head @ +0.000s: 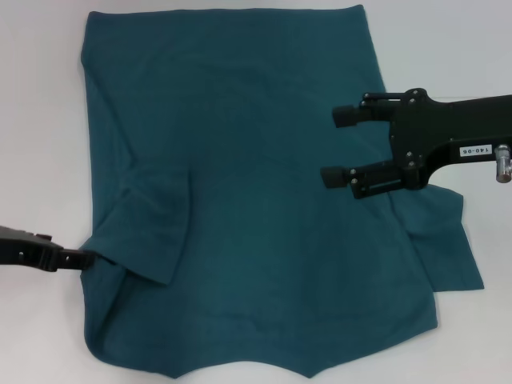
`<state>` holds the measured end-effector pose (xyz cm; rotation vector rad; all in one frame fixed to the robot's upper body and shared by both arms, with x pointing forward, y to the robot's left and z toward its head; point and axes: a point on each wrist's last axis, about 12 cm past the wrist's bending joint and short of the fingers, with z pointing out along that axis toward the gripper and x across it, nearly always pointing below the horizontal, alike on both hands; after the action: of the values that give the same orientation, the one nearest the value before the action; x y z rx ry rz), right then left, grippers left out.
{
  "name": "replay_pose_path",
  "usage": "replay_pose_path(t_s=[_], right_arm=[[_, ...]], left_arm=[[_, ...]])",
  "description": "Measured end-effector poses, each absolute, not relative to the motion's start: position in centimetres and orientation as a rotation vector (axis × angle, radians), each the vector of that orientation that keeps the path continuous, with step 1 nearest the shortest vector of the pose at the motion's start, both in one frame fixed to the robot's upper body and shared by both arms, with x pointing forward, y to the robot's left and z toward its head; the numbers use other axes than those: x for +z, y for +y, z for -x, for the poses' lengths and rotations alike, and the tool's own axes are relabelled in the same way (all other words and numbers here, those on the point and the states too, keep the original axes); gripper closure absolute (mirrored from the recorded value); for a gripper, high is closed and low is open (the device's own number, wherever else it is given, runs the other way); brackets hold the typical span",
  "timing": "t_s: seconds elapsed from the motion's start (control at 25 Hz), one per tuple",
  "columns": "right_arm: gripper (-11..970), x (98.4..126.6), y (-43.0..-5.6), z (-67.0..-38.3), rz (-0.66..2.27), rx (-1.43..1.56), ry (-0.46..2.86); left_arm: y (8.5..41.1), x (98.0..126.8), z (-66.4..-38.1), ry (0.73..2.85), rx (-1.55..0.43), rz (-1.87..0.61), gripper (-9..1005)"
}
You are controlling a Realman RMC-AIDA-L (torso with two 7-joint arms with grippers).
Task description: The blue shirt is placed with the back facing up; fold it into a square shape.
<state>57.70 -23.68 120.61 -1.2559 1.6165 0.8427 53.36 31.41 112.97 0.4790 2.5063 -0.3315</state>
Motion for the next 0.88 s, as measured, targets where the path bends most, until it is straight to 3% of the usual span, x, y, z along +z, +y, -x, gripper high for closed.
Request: replay_pose_path(t_s=[0.88], right_arm=[[13,121.2,-23.9,-58.1,1.208,0.805,1.595]], left_arm=[[29.7,112.3,-54.1,2.593,-0.407,-0.511,160]])
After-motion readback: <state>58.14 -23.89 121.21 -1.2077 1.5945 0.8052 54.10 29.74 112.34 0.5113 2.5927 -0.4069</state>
